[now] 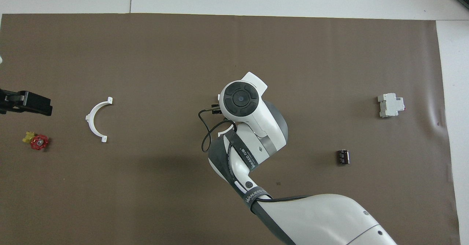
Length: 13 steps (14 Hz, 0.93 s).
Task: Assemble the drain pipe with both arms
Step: 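Release the clamp half and withdraw the right gripper, then grasp the other white clamp half with the left gripper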
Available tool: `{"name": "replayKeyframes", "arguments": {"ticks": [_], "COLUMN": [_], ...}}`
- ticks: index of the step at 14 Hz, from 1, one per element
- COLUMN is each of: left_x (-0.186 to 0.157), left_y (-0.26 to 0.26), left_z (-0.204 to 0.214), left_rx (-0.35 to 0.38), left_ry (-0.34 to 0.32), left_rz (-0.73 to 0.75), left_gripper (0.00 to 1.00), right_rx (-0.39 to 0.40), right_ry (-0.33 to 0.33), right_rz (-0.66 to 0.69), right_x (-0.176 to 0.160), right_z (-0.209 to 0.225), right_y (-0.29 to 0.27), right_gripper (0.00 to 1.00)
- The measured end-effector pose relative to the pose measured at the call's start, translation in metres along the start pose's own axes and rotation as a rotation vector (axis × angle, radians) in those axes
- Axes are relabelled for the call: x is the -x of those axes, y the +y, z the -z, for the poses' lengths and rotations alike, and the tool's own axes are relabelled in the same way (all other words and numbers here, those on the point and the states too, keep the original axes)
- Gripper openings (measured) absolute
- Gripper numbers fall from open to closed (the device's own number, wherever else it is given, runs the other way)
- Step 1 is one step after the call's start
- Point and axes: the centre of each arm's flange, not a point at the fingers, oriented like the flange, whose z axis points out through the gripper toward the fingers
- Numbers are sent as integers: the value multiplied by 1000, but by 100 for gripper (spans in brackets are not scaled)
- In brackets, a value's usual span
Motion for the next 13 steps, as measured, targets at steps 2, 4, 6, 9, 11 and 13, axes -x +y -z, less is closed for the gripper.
{"name": "replayKeyframes", "arguments": {"ticks": [2,4,6,9,11,13], "left_x": [0,0,0,-2,0,9], "left_y": [0,0,0,1,2,3], "left_z": [0,0,-3,-14,-38,-61], "left_rx": [0,0,0,-1,-3,-3], "left_ry": [0,-1,-5,27,73,105], "left_rz": [0,0,0,-2,-4,-4], "left_gripper": [100,100,100,100,100,100], "right_rx": [-15,-17,-9,5,15,21], "right_ry": [31,49,54,38,-5,-60], "right_rz": [-59,-103,-104,-119,-117,-122], "right_x": [-20,-41,-53,-55,-46,-32], "right_z": [45,89,124,163,184,204], "right_y": [37,98,162,236,275,310], "right_gripper": [100,100,100,100,100,100]}}
